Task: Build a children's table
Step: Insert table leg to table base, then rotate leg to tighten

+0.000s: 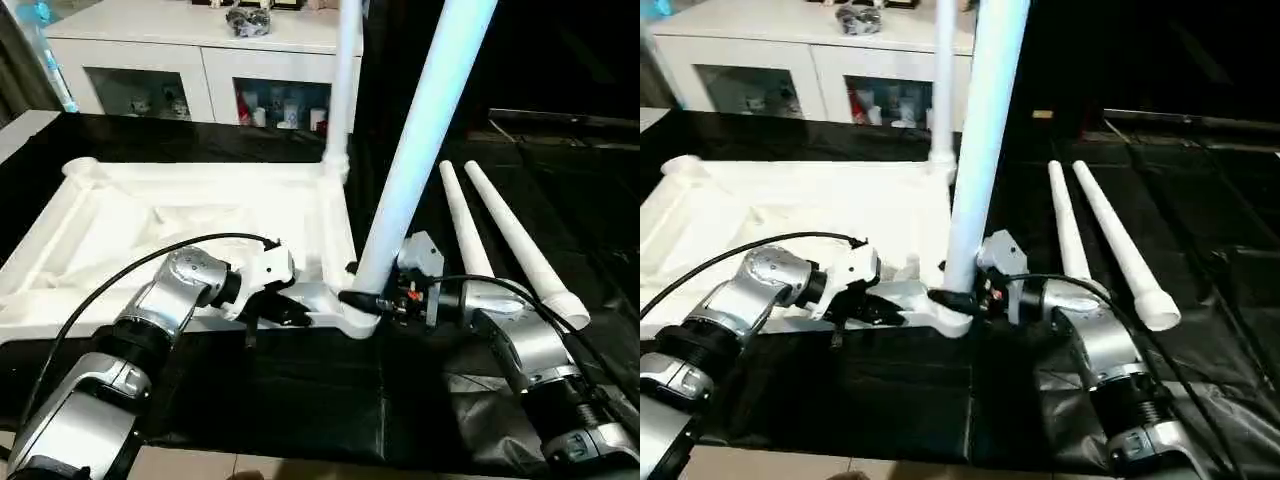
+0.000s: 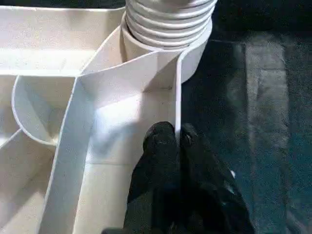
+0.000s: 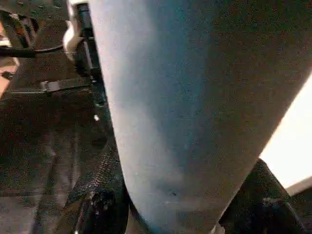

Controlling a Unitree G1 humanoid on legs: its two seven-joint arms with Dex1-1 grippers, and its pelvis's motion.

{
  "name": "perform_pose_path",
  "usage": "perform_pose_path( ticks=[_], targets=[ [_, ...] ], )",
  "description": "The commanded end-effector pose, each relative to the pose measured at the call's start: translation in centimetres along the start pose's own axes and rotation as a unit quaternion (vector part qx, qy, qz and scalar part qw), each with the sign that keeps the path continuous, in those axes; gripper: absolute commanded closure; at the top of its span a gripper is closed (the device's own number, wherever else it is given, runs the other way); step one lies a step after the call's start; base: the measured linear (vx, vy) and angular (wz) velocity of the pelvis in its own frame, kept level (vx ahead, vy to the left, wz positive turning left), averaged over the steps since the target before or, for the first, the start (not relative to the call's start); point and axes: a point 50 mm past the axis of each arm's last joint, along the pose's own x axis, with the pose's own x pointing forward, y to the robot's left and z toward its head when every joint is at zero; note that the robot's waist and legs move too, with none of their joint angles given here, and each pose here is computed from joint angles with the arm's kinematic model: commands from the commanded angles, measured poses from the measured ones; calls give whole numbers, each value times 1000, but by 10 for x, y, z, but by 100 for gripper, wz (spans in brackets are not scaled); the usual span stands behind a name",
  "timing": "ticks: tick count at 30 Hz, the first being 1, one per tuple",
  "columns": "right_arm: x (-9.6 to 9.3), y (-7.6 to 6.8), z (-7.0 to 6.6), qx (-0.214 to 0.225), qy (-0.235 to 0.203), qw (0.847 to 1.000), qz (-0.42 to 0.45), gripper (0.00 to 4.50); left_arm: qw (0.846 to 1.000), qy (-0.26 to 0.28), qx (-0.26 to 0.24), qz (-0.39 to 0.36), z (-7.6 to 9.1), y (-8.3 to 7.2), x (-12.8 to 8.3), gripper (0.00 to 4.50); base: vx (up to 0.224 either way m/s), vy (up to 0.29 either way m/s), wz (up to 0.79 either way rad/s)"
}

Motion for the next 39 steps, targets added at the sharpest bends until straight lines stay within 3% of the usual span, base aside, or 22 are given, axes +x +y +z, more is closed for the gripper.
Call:
perform_pose_path(
  ticks=[1, 11, 18, 22, 26, 32, 39],
  targets=[
    [14, 29, -30, 56, 43, 993, 98, 257, 999, -5, 37, 27, 21, 13, -8, 450, 0, 0, 0],
    [18, 29, -29, 61, 34, 992, 101, 257, 999, -4, 21, 33, 19, 16, -7, 450, 0, 0, 0],
    [26, 8, -27, 53, 23, 998, -28, 257, 992, -29, -18, 120, 22, 27, -16, 450, 0, 0, 0],
    [35, -12, -25, 80, 23, 987, -138, 257, 977, -57, -75, 191, 27, 29, -16, 450, 0, 0, 0],
    [47, -27, -26, 119, 41, 966, -225, 257, 964, -102, -123, 212, 43, 14, 2, 450, 0, 0, 0],
    [60, -32, -25, 156, 36, 950, -267, 257, 960, -101, -133, 225, 54, 6, 23, 450, 0, 0, 0],
    [66, -31, -26, 167, 36, 947, -274, 257, 950, -77, -141, 269, 52, 10, 15, 450, 0, 0, 0]
  ],
)
